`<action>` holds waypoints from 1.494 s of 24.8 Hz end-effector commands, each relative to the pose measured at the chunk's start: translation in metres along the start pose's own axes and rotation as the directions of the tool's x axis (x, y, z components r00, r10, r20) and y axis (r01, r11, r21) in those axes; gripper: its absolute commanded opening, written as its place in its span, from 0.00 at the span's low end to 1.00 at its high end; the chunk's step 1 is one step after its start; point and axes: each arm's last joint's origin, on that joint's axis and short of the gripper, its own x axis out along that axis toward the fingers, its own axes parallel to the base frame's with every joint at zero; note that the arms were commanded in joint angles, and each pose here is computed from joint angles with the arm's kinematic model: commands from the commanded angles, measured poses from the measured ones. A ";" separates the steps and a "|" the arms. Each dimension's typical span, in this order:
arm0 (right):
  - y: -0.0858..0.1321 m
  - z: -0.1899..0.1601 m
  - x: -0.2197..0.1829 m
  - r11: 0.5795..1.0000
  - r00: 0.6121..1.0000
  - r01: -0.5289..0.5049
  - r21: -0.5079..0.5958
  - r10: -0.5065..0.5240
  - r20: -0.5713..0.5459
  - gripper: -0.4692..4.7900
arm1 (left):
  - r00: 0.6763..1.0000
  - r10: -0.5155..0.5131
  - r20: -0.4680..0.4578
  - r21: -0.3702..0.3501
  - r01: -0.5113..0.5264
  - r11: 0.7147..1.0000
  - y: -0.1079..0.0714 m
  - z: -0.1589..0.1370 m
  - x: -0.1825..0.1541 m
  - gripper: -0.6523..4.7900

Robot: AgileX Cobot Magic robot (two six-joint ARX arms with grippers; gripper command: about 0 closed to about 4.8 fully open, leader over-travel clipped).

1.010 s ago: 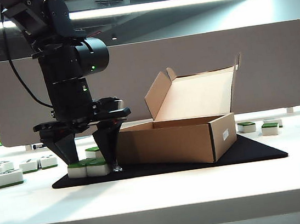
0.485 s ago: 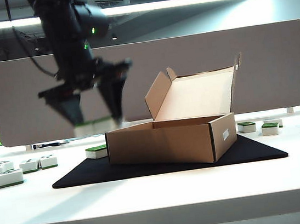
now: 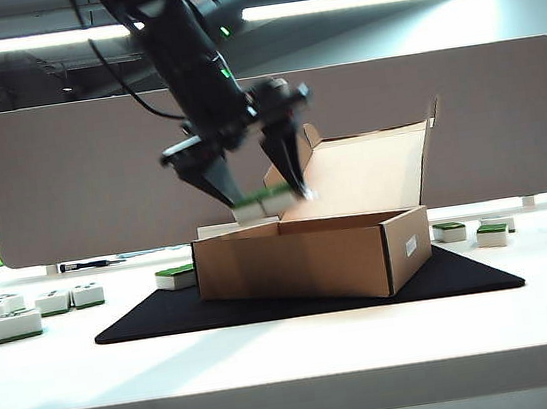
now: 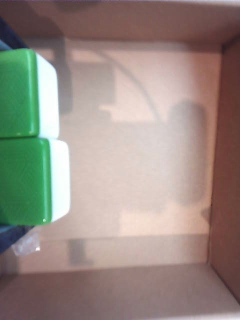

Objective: Pick up four mahjong tiles and put them into the paper box.

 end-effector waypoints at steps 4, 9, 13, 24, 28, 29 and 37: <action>0.001 -0.001 -0.002 1.000 1.000 0.000 -0.014 0.000 0.019 0.09 | 1.000 0.010 -0.009 0.104 -0.009 0.995 -0.016 -0.005 0.035 0.55; 0.001 -0.001 -0.002 1.000 1.000 -0.001 -0.014 0.001 0.019 0.09 | 0.999 0.014 -0.047 0.107 -0.009 0.994 -0.017 -0.011 0.051 0.55; 0.001 -0.001 -0.002 1.000 1.000 -0.001 -0.014 0.001 0.019 0.09 | 0.998 0.016 -0.063 0.132 -0.008 0.991 -0.016 -0.014 0.059 0.55; 0.001 -0.001 -0.002 1.000 1.000 0.000 -0.014 0.000 0.020 0.09 | 0.992 0.084 -0.090 0.179 -0.067 0.982 -0.012 -0.019 0.073 0.57; 0.001 -0.001 -0.002 1.000 1.000 0.000 -0.014 0.000 0.020 0.09 | 0.991 0.082 -0.103 0.179 -0.062 0.982 -0.012 -0.021 0.077 0.57; 0.001 -0.001 -0.002 1.000 1.000 0.000 -0.014 0.000 0.020 0.09 | 0.990 0.084 -0.117 0.179 -0.062 0.982 -0.011 -0.023 0.079 0.57; 0.001 -0.001 -0.002 1.000 1.000 -0.001 -0.014 0.001 0.019 0.09 | 0.983 0.091 -0.158 0.178 -0.062 0.982 -0.010 -0.029 0.086 0.75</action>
